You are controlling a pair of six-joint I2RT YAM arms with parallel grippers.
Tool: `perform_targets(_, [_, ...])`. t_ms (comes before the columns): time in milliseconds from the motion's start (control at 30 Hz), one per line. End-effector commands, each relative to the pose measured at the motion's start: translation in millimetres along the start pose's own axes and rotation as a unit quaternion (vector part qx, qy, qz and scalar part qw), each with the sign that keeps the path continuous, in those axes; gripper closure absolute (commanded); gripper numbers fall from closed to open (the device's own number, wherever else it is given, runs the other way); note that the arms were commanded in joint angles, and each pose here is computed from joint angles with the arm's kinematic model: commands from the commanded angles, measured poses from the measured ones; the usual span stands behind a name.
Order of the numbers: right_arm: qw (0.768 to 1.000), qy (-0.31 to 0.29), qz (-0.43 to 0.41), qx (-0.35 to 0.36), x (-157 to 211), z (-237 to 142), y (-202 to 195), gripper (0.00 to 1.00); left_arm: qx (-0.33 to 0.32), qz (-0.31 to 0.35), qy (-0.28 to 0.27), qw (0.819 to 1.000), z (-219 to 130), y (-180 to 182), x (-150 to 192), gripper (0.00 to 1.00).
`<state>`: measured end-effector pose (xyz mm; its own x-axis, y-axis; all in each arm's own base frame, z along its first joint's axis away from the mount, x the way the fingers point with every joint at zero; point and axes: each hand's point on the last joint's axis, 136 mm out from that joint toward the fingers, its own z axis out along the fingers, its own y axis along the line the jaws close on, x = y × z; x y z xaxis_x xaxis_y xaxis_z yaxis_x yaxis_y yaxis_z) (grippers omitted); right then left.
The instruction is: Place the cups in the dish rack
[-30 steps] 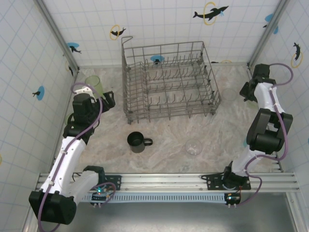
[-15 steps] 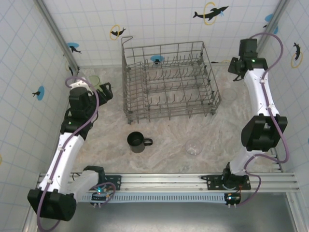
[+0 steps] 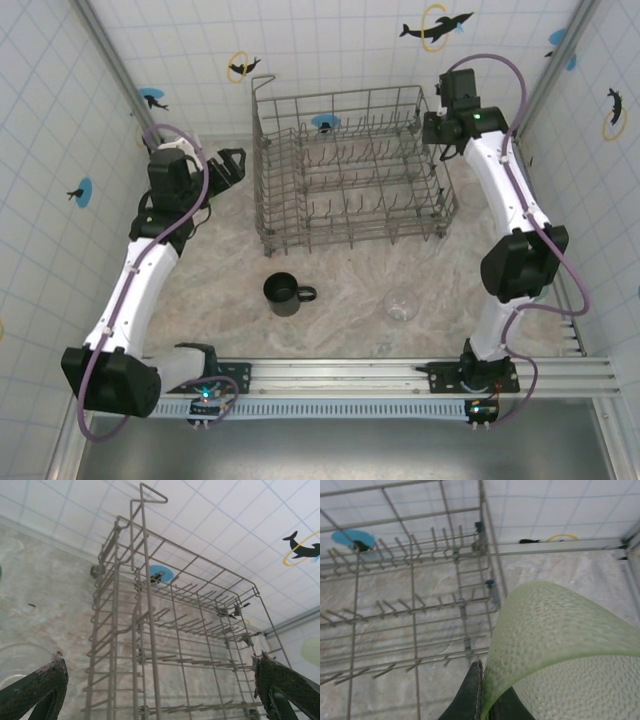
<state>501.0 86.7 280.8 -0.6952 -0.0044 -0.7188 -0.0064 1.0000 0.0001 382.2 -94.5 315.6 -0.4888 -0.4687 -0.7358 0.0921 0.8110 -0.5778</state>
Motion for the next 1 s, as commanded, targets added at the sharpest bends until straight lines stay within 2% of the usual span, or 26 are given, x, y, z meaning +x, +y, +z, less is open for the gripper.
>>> perform_targets(0, [0.999,-0.003,-0.018,-0.045,-4.7,3.8,24.1,1.0,0.043,-0.024,-0.004,0.999,-0.8,-23.0,-12.2,0.02])
perform_targets(167, [0.994,0.013,-0.006,-0.105,7.6,12.0,49.7,1.0,0.059,-0.052,-0.023,0.997,2.3,-32.7,-24.7,0.02])
perform_targets(333, [0.985,0.015,0.018,-0.168,18.2,16.7,71.8,1.0,0.082,-0.057,-0.015,0.995,14.0,-53.0,-26.7,0.02])
perform_targets(633, [0.954,0.001,0.056,-0.295,30.4,14.9,106.9,1.0,0.106,-0.081,-0.008,0.991,40.9,-85.4,-22.8,0.02])
perform_targets(967, [0.868,-0.056,0.147,-0.472,12.0,-17.4,128.2,1.0,0.136,-0.128,0.039,0.982,90.8,-117.8,-5.7,0.02])
